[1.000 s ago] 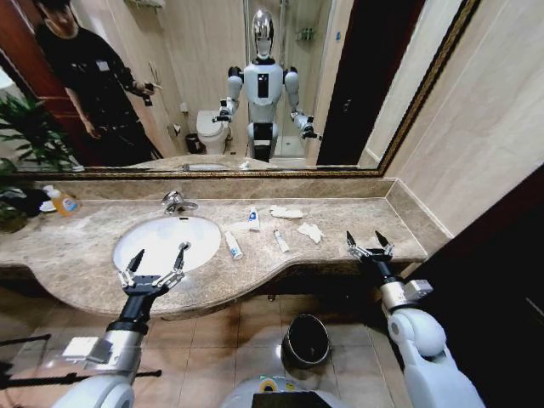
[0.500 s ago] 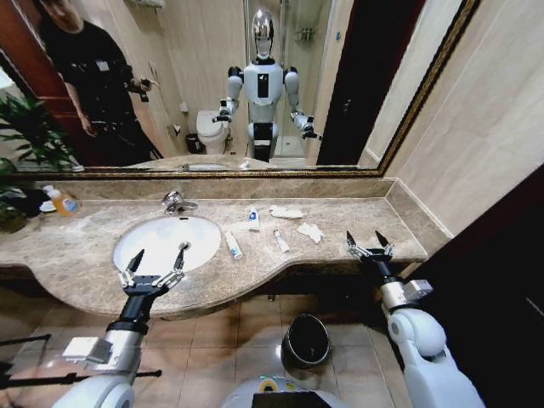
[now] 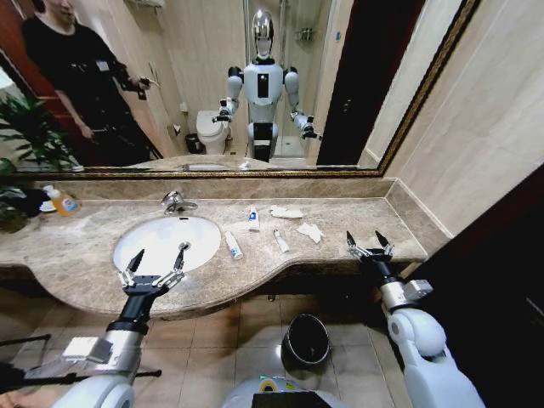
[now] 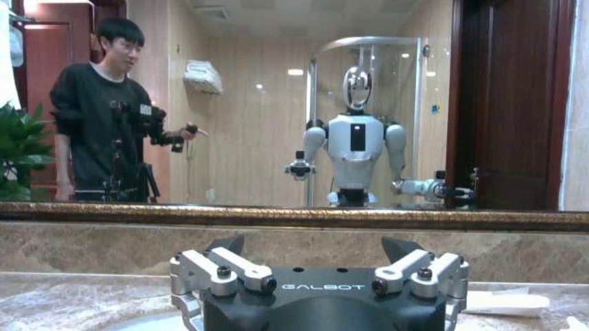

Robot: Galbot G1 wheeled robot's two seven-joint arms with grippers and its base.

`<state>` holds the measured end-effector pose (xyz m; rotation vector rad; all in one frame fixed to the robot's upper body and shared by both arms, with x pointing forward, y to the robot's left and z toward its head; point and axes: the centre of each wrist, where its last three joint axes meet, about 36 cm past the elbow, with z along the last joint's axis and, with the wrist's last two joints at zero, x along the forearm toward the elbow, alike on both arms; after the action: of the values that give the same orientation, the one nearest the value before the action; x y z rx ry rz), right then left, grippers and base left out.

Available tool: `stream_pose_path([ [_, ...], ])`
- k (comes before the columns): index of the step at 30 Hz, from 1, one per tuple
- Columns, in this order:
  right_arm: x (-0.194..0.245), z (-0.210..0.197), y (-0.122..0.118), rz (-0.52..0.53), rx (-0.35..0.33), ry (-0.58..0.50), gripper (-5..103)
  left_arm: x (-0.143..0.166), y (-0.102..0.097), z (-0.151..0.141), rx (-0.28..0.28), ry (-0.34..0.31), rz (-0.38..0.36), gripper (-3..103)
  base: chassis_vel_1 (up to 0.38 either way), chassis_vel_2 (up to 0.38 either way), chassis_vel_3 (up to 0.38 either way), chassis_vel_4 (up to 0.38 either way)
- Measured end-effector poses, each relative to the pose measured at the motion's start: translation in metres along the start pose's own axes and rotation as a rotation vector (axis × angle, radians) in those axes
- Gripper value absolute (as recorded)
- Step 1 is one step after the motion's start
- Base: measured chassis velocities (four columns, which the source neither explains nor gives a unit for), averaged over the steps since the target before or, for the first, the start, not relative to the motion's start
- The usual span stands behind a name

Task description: Pick up the trash from the sink and place it in the trash bin.

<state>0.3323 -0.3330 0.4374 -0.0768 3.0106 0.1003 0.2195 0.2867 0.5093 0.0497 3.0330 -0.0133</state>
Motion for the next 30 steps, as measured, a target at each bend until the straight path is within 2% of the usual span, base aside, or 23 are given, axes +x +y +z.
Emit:
stream_pose_path([
  [3, 0.0, 0.001, 0.002, -0.004, -0.001, 0.004, 100, 0.0, 0.0, 0.0, 0.0, 0.0, 0.0, 100, 0.0, 0.0, 0.0, 0.0],
  [7, 0.01, 0.015, 0.046, -0.092, -0.001, 0.111, 100, 0.0, 0.0, 0.0, 0.0, 0.0, 0.0, 100, 0.0, 0.0, 0.0, 0.0],
  [8, 0.01, 0.015, 0.046, -0.092, -0.001, 0.111, 100, 0.0, 0.0, 0.0, 0.0, 0.0, 0.0, 100, 0.0, 0.0, 0.0, 0.0],
  [11, 0.024, 0.024, 0.092, -0.18, -0.002, 0.208, 100, 0.0, 0.0, 0.0, 0.0, 0.0, 0.0, 100, 0.0, 0.0, 0.0, 0.0],
  [12, 0.024, 0.024, 0.092, -0.18, -0.002, 0.208, 100, 0.0, 0.0, 0.0, 0.0, 0.0, 0.0, 100, 0.0, 0.0, 0.0, 0.0],
  [13, 0.029, 0.025, 0.107, -0.21, -0.005, 0.233, 100, 0.0, 0.0, 0.0, 0.0, 0.0, 0.0, 100, 0.0, 0.0, 0.0, 0.0],
  [14, 0.027, 0.018, 0.109, -0.226, -0.005, 0.213, 100, 0.0, 0.0, 0.0, 0.0, 0.0, 0.0, 100, 0.0, 0.0, 0.0, 0.0],
  [19, 0.006, 0.015, 0.093, -0.234, 0.051, 0.151, 100, 0.0, 0.0, 0.0, 0.0, 0.0, 0.0, 100, 0.0, 0.0, 0.0, 0.0],
  [26, -0.01, 0.031, 0.082, -0.2, 0.055, 0.122, 100, 0.0, 0.0, 0.0, 0.0, 0.0, 0.0, 100, 0.0, 0.0, 0.0, 0.0],
  [30, -0.034, 0.031, 0.064, -0.125, 0.066, 0.089, 100, 0.0, 0.0, 0.0, 0.0, 0.0, 0.0, 100, 0.0, 0.0, 0.0, 0.0],
])
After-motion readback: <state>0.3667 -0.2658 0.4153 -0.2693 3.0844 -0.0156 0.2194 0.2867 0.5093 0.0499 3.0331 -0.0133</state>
